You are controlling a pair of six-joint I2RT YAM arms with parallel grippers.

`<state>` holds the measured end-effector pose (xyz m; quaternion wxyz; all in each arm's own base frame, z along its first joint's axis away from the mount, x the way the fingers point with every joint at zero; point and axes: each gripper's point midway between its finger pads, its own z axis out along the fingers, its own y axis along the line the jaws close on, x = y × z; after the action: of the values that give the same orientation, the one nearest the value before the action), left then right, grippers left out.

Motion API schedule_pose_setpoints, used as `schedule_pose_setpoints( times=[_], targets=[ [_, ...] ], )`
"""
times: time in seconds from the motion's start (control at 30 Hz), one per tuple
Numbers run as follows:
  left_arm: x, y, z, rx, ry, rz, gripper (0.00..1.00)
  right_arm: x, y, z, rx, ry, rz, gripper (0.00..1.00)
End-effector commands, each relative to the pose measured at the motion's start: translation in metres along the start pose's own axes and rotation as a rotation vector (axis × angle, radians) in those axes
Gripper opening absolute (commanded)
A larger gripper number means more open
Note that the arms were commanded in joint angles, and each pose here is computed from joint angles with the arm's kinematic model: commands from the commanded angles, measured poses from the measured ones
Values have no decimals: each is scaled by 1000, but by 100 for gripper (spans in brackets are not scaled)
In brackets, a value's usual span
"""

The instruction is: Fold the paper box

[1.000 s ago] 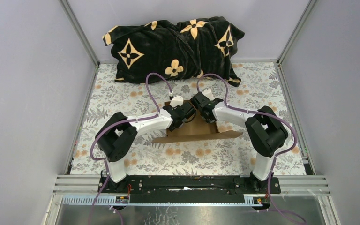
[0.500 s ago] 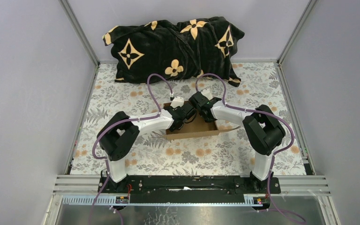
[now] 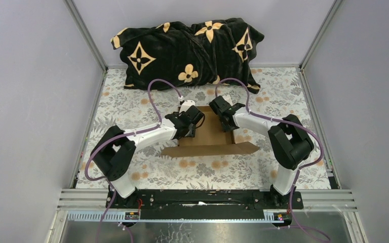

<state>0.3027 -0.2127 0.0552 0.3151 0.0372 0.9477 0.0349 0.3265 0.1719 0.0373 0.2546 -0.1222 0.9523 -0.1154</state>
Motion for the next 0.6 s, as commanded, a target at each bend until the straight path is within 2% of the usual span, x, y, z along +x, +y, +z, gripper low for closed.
schedule_pose_setpoints(
  times=[0.0,0.2,0.27,0.57],
  targets=[
    [-32,-36,-11,183,-107,-35,63,-23,17,-24,-178,-58,74,40],
    [-33,-33,-9,231,-96,-60,64,-39,18,-36,-278,-85,124,49],
    [-34,-33,-9,256,-94,-72,65,-44,18,-40,-312,-93,141,55],
    [-44,-32,-10,332,-103,-83,72,-60,18,-49,-378,-119,148,67]
  ],
)
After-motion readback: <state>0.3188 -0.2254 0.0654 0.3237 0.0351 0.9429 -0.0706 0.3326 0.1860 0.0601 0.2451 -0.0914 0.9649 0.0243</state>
